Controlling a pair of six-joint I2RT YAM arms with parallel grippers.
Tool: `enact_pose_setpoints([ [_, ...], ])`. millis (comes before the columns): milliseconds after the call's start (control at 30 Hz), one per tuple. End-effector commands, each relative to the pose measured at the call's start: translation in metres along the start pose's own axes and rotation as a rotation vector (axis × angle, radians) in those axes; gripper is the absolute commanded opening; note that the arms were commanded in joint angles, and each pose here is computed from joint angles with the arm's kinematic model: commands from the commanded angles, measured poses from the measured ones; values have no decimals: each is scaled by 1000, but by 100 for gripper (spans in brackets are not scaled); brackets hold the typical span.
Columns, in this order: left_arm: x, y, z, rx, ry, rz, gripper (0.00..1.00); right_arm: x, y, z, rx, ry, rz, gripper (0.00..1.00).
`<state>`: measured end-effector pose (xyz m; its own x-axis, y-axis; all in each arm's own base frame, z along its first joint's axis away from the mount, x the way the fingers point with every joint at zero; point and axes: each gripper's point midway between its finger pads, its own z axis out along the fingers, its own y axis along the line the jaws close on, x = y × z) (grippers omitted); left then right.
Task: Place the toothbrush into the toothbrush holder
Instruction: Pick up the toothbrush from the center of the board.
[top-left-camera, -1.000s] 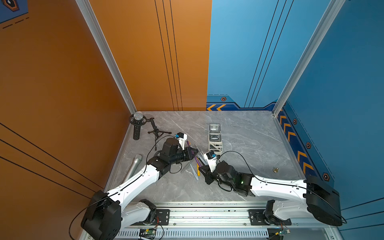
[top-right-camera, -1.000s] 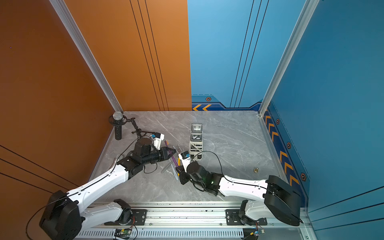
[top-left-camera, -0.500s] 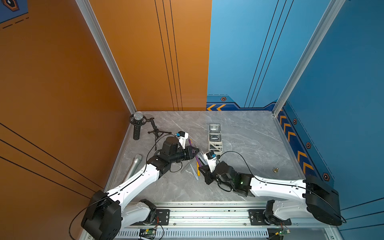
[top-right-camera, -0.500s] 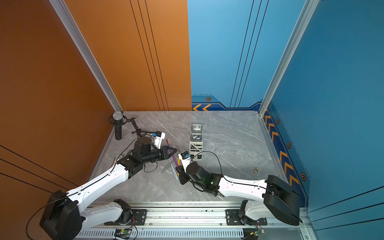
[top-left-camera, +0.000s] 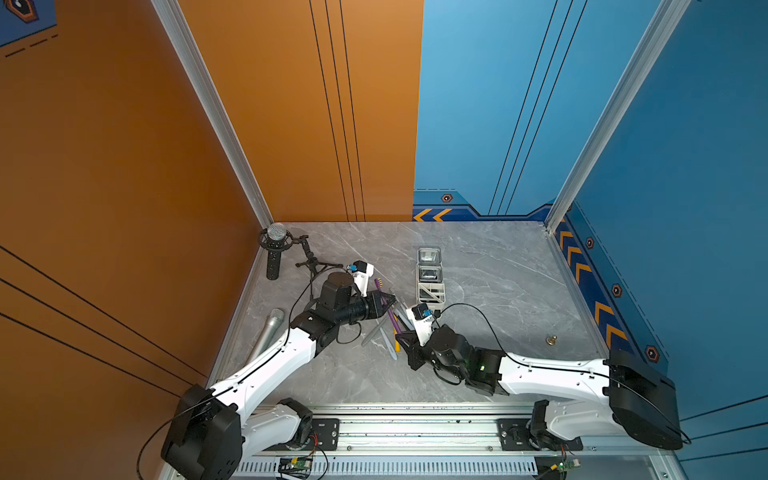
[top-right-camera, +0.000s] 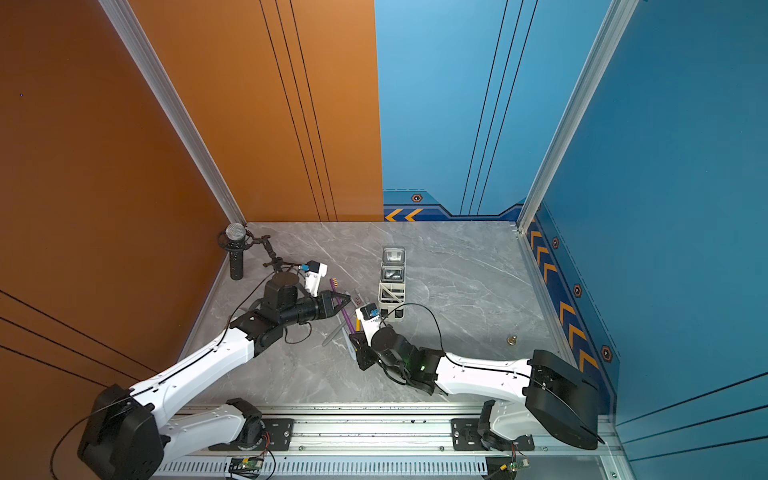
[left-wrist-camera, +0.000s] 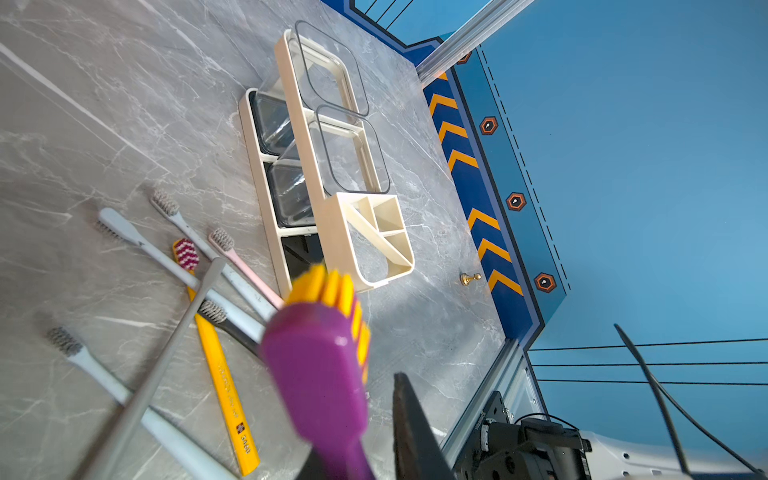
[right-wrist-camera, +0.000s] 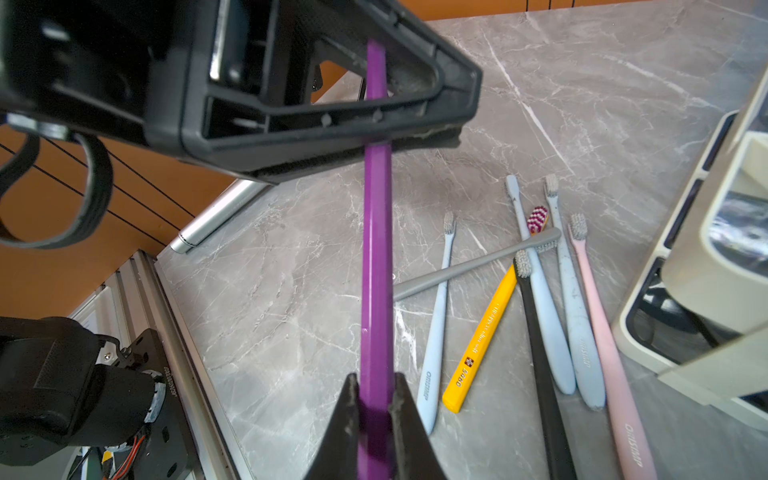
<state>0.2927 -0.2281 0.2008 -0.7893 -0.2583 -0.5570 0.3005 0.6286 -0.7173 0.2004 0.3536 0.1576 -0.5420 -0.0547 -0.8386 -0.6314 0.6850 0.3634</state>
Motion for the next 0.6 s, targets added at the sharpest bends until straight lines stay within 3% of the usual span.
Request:
enact_pose_setpoints([
  [0,-15,30,-7,-121,-75,41,17,4,-5,-2,28,-4,11,0],
  [100,-16,33,-8,-129,-81,34,13,4,-4,-1,24,-2,11,0],
  [200,-17,31,-9,-123,-83,41,22,7,-3,0,23,4,11,0],
  [267,-18,32,-9,-126,-88,49,4,8,-2,1,16,5,11,0],
  [300,-19,32,-9,-127,-89,56,0,9,-1,2,16,10,11,0],
  [433,-22,26,-13,-123,-103,116,0,10,0,3,8,9,14,1],
  [500,-27,22,-17,-121,-121,162,0,9,-2,0,18,-3,26,17],
  [567,-30,20,-20,-118,-132,191,0,7,-6,-7,27,-25,37,25],
])
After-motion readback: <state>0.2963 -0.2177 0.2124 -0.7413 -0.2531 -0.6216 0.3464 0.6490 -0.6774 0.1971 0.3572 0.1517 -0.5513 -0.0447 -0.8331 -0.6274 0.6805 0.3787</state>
